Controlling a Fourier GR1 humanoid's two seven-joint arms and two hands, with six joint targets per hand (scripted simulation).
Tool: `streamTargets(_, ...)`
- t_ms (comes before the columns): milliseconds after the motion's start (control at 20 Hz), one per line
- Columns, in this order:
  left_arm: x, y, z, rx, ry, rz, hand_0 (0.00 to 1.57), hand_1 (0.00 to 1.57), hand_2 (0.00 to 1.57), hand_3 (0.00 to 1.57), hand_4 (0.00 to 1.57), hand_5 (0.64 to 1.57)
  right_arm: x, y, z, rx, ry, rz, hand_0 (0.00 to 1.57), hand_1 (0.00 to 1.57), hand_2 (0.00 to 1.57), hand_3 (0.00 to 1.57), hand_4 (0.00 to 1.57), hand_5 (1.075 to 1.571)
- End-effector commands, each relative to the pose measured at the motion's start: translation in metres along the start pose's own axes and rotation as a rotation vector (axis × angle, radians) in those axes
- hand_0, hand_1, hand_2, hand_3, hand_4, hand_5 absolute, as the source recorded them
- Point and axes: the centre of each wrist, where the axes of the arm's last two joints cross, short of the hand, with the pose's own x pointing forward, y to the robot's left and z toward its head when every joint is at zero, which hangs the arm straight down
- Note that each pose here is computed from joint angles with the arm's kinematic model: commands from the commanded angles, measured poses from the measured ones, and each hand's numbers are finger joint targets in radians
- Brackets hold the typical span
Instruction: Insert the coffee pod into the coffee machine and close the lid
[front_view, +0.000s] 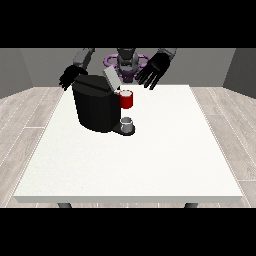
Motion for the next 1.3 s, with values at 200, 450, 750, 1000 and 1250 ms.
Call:
streamTargets(200,-0.019,-0.06,0.009,0.056,-0.008,0.478,0.0,0.0,0.0,0.0,0.08,1.571,-0.022,-0.035,0.019,-0.083,0.1,0.0,0.0,0.0,0.0,0.0,0.4,1.571)
streamTargets(450,-0.052,-0.137,0.042,0.038,0.048,0.73,0.0,0.0,0.0,0.0,0.0,1.571,-0.042,-0.051,0.047,-0.099,0.118,0.038,0.0,0.0,0.0,0.0,0.49,1.571)
streamTargets(750,-0.068,-0.183,0.07,0.011,0.13,0.914,0.0,0.0,0.0,0.0,0.14,1.571,-0.004,-0.025,0.028,0.034,0.094,0.039,0.0,0.0,0.0,0.0,0.37,1.571)
streamTargets(1000,-0.087,-0.187,0.092,-0.001,0.159,0.965,0.0,0.0,0.0,0.0,0.0,1.571,0.028,-0.042,0.013,0.123,0.016,0.091,0.0,0.0,0.0,0.0,0.0,1.571)
streamTargets(1250,-0.074,-0.21,0.1,0.015,0.154,1.046,0.0,0.0,0.0,0.0,0.0,1.571,0.04,-0.028,0.005,0.193,0.015,0.085,0.0,0.0,0.0,0.0,0.0,1.571)
